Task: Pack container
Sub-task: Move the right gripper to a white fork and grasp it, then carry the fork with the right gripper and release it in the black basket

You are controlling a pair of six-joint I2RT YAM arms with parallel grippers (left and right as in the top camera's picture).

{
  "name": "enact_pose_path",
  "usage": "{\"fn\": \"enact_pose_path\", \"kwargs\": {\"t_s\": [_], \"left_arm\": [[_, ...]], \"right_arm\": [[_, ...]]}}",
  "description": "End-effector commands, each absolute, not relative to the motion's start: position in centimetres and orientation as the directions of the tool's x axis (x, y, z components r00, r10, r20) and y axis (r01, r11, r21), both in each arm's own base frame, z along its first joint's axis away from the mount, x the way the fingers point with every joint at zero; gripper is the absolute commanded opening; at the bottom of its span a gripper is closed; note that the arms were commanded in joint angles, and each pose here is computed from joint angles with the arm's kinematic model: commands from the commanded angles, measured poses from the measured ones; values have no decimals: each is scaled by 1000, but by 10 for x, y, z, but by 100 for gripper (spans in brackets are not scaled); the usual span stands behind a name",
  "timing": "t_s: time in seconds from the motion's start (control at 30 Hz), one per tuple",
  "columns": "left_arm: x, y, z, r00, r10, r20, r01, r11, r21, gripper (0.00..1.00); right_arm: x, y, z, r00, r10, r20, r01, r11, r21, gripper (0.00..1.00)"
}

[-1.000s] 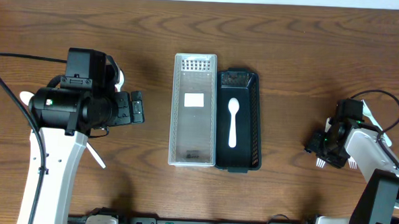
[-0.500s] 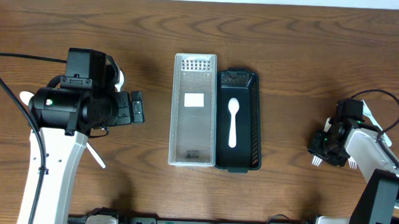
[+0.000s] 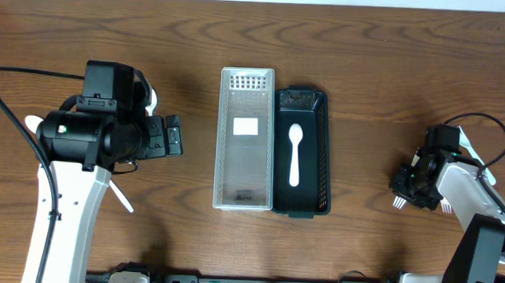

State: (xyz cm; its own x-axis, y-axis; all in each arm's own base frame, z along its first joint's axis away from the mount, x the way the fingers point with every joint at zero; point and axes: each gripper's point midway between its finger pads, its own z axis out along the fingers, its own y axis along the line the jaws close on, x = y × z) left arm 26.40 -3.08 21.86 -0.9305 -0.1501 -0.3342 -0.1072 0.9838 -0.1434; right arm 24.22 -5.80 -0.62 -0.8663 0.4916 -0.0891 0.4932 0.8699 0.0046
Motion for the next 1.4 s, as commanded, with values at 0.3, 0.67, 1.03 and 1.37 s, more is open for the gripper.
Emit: {"fn": "enact_pose_path", "kwargs": {"t_s": [0.3, 0.67, 1.03, 1.37], "left_arm": [[265, -31, 226, -924, -135, -357, -89, 986, -143, 98], [266, -31, 226, -923, -135, -360, -88, 986, -144, 98], [270, -31, 228, -916, -135, -378, -86, 986, -145, 98], [270, -29, 228, -915, -132, -381, -88, 987, -132, 98]], "right_arm": [[293, -40, 67, -899, 396, -187, 399, 917, 26, 6], [363, 122, 201, -865, 70, -497, -7, 988, 153, 1], [331, 195, 93, -971, -91, -220, -112, 990, 83, 2], [329, 194, 92, -971, -111, -214, -128, 989, 68, 99]]}}
